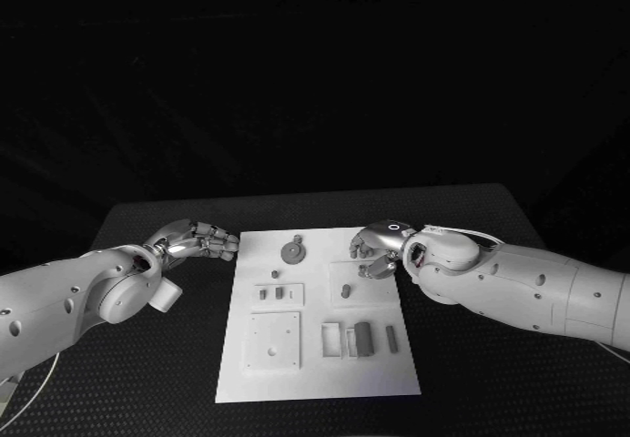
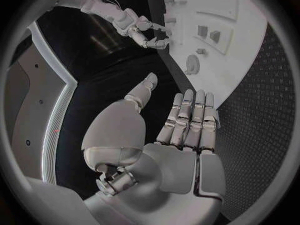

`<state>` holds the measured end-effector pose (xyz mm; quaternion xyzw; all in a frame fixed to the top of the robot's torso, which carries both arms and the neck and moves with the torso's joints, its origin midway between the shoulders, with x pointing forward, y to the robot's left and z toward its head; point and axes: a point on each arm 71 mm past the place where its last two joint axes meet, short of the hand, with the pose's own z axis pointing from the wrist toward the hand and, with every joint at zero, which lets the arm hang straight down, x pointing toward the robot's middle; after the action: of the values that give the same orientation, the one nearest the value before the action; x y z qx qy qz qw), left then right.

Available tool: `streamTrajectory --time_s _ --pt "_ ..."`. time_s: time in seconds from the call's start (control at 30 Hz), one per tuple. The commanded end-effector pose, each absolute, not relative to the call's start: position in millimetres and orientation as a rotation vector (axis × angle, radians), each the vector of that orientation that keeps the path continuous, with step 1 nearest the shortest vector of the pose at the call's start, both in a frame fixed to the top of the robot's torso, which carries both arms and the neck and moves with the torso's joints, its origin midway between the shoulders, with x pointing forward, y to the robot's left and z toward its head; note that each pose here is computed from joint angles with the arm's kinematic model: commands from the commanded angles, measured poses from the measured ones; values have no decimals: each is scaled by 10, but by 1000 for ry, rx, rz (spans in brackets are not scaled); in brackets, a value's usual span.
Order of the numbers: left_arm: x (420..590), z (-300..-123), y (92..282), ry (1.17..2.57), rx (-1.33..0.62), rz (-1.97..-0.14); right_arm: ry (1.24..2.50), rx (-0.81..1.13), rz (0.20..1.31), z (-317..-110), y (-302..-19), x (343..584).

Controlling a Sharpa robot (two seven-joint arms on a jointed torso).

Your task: Assemble the parts on the task board

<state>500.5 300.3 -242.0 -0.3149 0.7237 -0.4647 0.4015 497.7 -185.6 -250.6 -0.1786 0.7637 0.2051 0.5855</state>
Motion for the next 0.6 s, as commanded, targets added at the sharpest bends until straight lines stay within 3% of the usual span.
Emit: streamTrajectory --time_s 0.03,0.6 --pt "5004 -2413 2984 1832 -792 -1199 1797 -470 461 -2531 -1830 4959" --pt "5009 -2419 2977 1831 -787 -1193 1735 -576 411 -2633 -1771 4879"
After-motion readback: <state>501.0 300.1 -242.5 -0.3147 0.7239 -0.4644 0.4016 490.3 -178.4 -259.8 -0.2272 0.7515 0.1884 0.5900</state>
